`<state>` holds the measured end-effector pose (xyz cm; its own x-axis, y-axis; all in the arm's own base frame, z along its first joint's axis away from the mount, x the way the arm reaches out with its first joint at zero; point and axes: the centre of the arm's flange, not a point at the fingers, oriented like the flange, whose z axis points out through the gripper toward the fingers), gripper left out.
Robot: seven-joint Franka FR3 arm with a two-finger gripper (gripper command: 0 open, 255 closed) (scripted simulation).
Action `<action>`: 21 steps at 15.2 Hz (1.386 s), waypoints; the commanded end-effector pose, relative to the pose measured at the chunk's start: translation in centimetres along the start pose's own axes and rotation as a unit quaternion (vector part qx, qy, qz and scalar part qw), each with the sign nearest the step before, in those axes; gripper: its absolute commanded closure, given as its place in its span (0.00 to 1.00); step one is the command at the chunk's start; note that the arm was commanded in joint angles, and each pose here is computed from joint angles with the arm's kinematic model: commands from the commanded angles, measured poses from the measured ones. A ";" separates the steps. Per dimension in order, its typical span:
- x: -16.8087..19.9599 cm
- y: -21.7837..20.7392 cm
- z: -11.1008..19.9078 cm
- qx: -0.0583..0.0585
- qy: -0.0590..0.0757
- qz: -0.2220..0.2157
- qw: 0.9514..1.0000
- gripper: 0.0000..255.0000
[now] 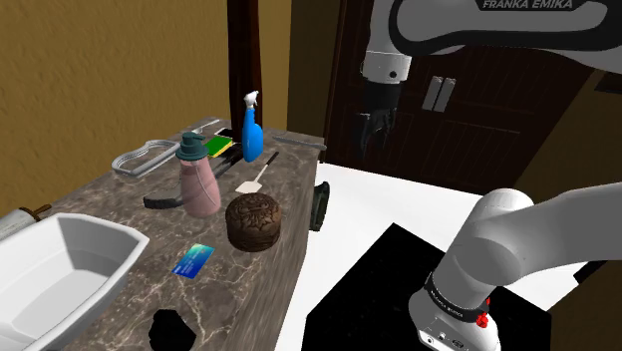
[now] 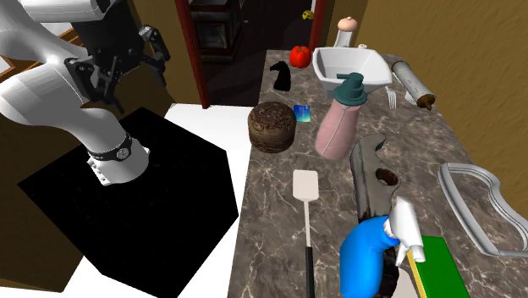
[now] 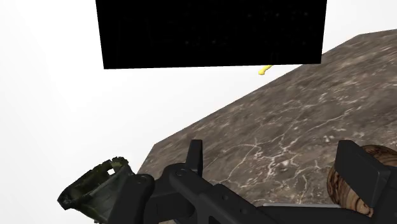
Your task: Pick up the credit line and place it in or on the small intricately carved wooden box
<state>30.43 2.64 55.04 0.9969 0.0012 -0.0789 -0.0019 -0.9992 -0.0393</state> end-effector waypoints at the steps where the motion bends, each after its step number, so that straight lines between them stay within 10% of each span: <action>1: 0.0 0.0 0.0 0.000 0.000 0.000 1.000 0.00; 11: 0.7 -12.6 5.0 -0.014 0.030 0.157 0.987 0.00; 21: 5.5 -24.3 10.2 -0.028 0.059 0.310 0.948 0.00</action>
<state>34.56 26.17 46.00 0.8288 -0.5583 0.0365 -0.5594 -0.8283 0.0320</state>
